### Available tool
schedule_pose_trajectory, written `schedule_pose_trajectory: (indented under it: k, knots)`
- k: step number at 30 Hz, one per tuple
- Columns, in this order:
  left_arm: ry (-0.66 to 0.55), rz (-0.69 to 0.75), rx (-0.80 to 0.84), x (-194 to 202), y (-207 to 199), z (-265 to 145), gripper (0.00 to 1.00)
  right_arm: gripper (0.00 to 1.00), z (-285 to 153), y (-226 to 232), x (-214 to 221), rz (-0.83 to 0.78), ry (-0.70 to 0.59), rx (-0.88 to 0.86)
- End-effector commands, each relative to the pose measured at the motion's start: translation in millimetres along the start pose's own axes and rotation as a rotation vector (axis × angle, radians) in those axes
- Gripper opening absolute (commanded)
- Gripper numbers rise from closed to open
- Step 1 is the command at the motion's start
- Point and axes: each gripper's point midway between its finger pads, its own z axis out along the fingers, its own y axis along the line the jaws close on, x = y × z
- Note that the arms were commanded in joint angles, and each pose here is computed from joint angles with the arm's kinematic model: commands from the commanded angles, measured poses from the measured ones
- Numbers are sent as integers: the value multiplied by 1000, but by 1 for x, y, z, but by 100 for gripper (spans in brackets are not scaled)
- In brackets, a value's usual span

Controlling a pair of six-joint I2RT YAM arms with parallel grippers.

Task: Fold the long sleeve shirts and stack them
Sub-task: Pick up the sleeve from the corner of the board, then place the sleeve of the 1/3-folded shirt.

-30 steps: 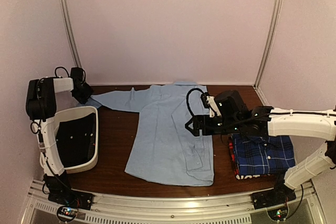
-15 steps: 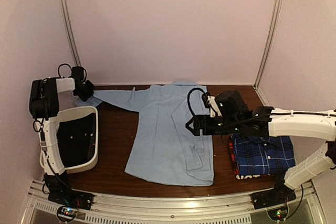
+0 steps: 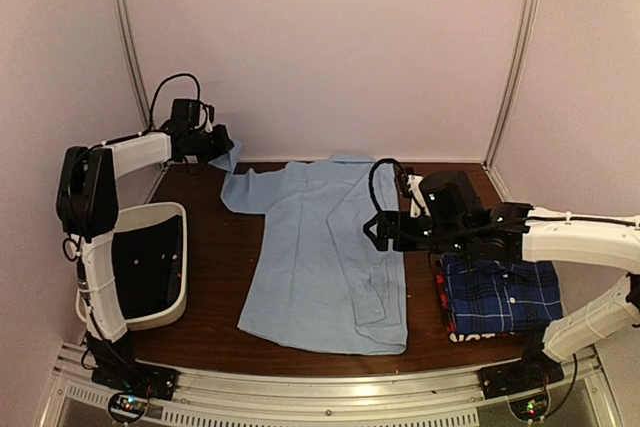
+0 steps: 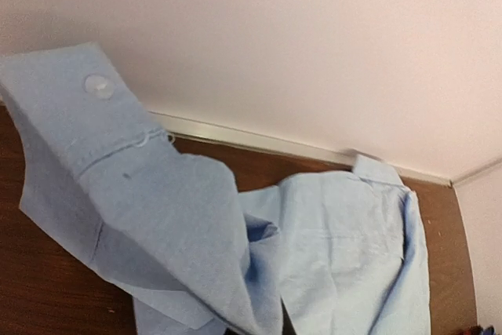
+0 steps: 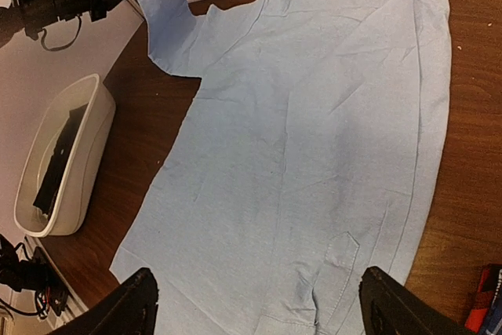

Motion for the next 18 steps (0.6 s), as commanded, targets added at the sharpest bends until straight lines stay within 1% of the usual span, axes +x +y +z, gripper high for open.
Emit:
schedule_pose_trajectory:
  k: [1, 6, 8, 11, 14, 17, 18]
  knots:
    - [79, 236, 215, 56, -100, -12, 0, 90, -17, -17, -19, 15, -101, 79]
    - [236, 337, 342, 147, -155, -17, 0, 91, -22, -26, -23, 14, -136, 117]
    - [309, 390, 398, 191, -178, -19, 0, 91, -20, -28, -22, 10, -136, 129]
    - [400, 435, 442, 240, -194, -19, 0, 91, -18, -30, -21, 10, -140, 136]
    - [463, 455, 464, 269, -199, -17, 0, 92, -15, -31, -20, 11, -142, 132]
    - [502, 487, 463, 281, -202, -15, 1, 92, -13, -32, -17, 9, -133, 135]
    - [507, 497, 455, 281, -203, -15, 7, 92, -12, -32, -16, 6, -129, 135]
